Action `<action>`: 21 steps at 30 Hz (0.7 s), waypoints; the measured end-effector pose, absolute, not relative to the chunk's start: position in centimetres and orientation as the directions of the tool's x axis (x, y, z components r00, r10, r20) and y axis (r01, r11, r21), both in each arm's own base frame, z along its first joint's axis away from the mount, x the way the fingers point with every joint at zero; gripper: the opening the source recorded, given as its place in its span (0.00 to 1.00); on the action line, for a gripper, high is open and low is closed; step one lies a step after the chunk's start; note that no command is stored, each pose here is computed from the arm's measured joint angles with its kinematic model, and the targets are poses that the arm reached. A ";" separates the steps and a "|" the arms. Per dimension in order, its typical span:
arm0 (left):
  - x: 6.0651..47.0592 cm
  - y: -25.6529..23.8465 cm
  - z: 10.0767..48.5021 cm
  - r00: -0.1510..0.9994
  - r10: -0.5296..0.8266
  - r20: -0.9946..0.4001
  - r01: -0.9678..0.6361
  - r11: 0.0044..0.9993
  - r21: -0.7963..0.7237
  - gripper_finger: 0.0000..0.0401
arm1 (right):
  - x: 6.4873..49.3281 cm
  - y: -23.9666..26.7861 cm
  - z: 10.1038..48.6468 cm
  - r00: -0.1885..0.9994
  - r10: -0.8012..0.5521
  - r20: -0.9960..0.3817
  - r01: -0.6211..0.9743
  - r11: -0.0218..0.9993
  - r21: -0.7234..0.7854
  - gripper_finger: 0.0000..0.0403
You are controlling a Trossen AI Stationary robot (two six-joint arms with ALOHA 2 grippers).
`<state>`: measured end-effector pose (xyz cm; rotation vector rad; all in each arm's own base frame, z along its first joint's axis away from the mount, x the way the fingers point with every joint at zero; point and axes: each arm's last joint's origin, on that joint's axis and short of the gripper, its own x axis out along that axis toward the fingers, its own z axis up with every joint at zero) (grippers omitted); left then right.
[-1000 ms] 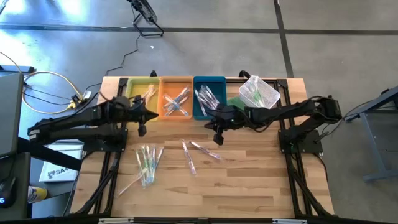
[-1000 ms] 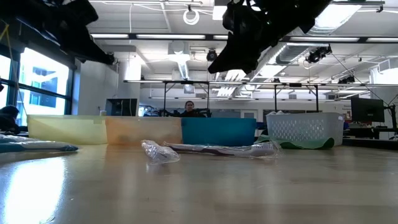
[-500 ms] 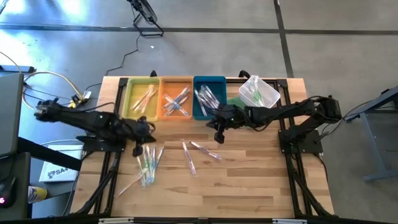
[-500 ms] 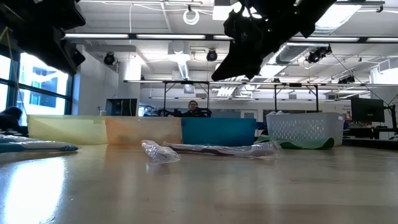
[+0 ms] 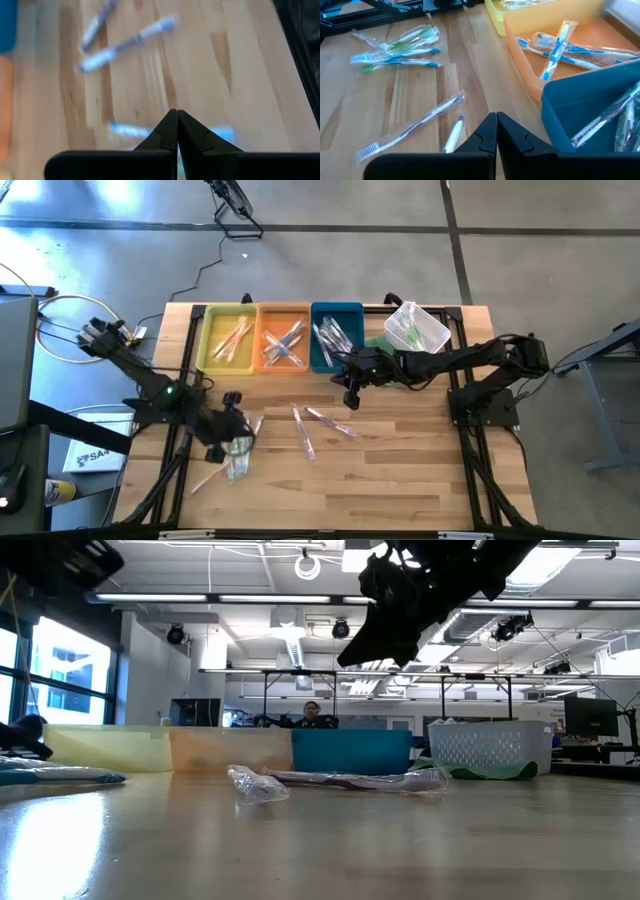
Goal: Pick & Place Toothbrushes
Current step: Put the yellow toothbrush into the yellow bin
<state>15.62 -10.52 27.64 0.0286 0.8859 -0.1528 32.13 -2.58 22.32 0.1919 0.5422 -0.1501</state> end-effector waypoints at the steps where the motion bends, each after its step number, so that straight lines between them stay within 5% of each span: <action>1: 15.6 -11.0 27.9 0.585 -0.112 -0.803 0.135 0.990 -0.039 0.00 | 32.1 -2.6 22.3 0.847 -0.090 -0.524 0.193 0.970 0.145 0.00; 8: 15.2 -14.8 27.9 0.345 -0.119 -0.931 0.075 0.992 -0.100 0.00 | 32.1 -2.6 22.3 0.847 -0.091 -0.524 0.194 0.970 0.146 0.00; 21: 15.6 -17.4 25.4 0.223 -0.095 -0.970 -0.070 0.991 -0.113 0.00 | 32.1 -2.6 22.3 0.846 -0.093 -0.525 0.178 0.978 0.114 0.00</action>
